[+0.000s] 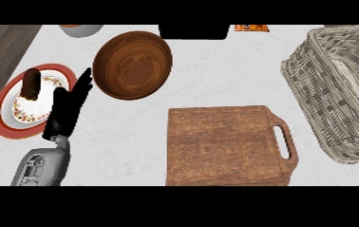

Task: Pick the lemon from the cutting board and place it in the basket

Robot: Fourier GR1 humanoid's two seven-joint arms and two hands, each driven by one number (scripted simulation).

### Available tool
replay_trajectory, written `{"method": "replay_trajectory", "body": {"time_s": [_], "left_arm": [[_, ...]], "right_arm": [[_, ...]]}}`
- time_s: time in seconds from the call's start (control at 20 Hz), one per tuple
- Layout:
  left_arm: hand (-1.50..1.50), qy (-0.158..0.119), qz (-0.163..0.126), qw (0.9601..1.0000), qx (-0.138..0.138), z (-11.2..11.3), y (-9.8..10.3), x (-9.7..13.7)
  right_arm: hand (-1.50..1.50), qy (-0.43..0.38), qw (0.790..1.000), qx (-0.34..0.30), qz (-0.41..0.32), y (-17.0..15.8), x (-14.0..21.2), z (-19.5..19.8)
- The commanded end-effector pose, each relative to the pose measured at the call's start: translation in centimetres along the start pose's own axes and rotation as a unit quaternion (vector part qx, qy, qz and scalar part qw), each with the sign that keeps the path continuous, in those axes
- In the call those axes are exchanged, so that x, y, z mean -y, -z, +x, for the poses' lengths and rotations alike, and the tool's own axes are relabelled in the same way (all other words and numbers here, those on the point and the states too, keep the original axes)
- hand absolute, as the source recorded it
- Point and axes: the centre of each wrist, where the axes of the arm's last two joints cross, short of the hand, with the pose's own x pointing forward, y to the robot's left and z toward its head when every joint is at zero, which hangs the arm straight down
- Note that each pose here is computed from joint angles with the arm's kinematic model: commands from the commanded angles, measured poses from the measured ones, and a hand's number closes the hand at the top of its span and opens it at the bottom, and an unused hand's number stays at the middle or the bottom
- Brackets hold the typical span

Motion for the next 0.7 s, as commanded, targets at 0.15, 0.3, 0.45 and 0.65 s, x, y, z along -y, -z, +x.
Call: {"method": "replay_trajectory", "body": {"time_s": [0.15, 0.3, 0.45, 0.65], "left_arm": [[0.0, 0.003, -0.002, 0.9999, -0.01, 0.7, 0.4, -1.6], [0.0, 0.004, -0.005, 1.0, 0.004, 0.0, 0.4, -0.7], [0.0, -0.01, -0.017, 0.9998, -0.003, 0.8, 1.8, -0.8], [0.0, -0.004, -0.007, 1.0, -0.001, 0.4, 0.2, 0.2]], "right_arm": [[1.5, 0.0, 1.0, 0.014, 0.023, 1.3, -3.8, -4.8], [1.5, -0.003, 0.999, 0.013, 0.032, 2.4, -5.7, -5.8], [1.5, 0.017, 0.999, 0.006, 0.045, 2.8, -7.7, -7.1], [1.5, 0.092, 0.992, -0.047, 0.078, 2.2, -9.7, -9.4]]}}
